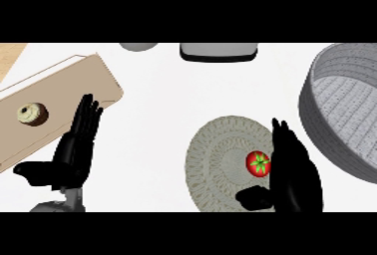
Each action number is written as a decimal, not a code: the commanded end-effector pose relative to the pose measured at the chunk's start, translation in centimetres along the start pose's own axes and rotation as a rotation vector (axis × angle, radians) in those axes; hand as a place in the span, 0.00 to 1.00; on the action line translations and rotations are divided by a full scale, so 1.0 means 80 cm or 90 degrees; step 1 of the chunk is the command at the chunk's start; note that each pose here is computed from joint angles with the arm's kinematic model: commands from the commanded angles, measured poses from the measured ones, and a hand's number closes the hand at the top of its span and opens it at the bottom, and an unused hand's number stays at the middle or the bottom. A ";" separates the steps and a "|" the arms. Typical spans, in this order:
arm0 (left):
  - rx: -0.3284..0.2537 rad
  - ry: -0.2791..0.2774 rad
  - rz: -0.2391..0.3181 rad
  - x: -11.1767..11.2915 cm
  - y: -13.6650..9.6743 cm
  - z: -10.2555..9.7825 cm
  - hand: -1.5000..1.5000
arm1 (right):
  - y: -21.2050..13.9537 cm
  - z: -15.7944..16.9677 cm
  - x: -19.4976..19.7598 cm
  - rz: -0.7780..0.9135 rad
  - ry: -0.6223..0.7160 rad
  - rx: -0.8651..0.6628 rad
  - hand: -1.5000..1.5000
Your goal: Pick the tomato from the placemat and place it in the basket
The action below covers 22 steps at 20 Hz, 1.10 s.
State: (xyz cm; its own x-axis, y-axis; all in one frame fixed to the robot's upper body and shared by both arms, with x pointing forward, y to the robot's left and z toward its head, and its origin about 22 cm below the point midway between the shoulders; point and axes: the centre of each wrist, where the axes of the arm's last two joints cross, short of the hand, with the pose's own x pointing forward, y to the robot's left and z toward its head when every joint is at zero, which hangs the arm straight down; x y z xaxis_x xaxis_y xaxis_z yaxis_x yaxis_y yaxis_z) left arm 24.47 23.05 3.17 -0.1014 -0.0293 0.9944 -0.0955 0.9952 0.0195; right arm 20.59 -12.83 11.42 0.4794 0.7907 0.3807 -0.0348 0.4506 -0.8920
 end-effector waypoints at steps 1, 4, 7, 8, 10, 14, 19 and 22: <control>0.000 -0.006 -0.006 -0.005 -0.018 -0.022 0.50 | 0.014 -0.015 0.021 0.028 0.102 -0.011 0.00; 0.005 0.000 0.005 -0.007 -0.008 -0.012 0.50 | 0.020 0.004 0.006 0.029 0.114 -0.007 0.00; 0.003 0.001 0.009 0.010 -0.002 -0.007 0.50 | -0.015 0.000 -0.004 0.023 0.103 -0.020 0.00; -0.005 0.002 0.004 -0.001 0.012 -0.009 0.50 | 0.009 -0.013 0.004 0.034 0.117 -0.014 0.00; 0.007 0.005 0.005 0.001 0.015 0.008 0.50 | 0.032 0.008 -0.001 0.028 0.115 -0.002 0.00; 0.002 -0.007 0.004 -0.007 -0.007 -0.011 0.50 | 0.034 -0.034 0.002 0.032 0.117 0.003 0.00; -0.002 0.001 0.004 -0.006 -0.002 -0.001 0.50 | 0.053 -0.034 -0.006 0.039 0.138 0.021 0.00; -0.002 -0.013 0.001 0.002 0.010 -0.009 0.50 | 0.044 -0.040 -0.011 0.035 0.144 0.036 0.00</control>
State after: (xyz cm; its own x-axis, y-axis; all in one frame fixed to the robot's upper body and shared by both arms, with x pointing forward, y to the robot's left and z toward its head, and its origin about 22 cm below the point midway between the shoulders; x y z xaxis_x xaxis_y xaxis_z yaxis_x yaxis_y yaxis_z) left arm 24.52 24.10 3.36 -0.1093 -0.0289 0.9936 -0.0919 0.9956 0.0189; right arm 22.18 -13.27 7.13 0.5624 0.7680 0.3065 -0.0869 0.4235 -0.9017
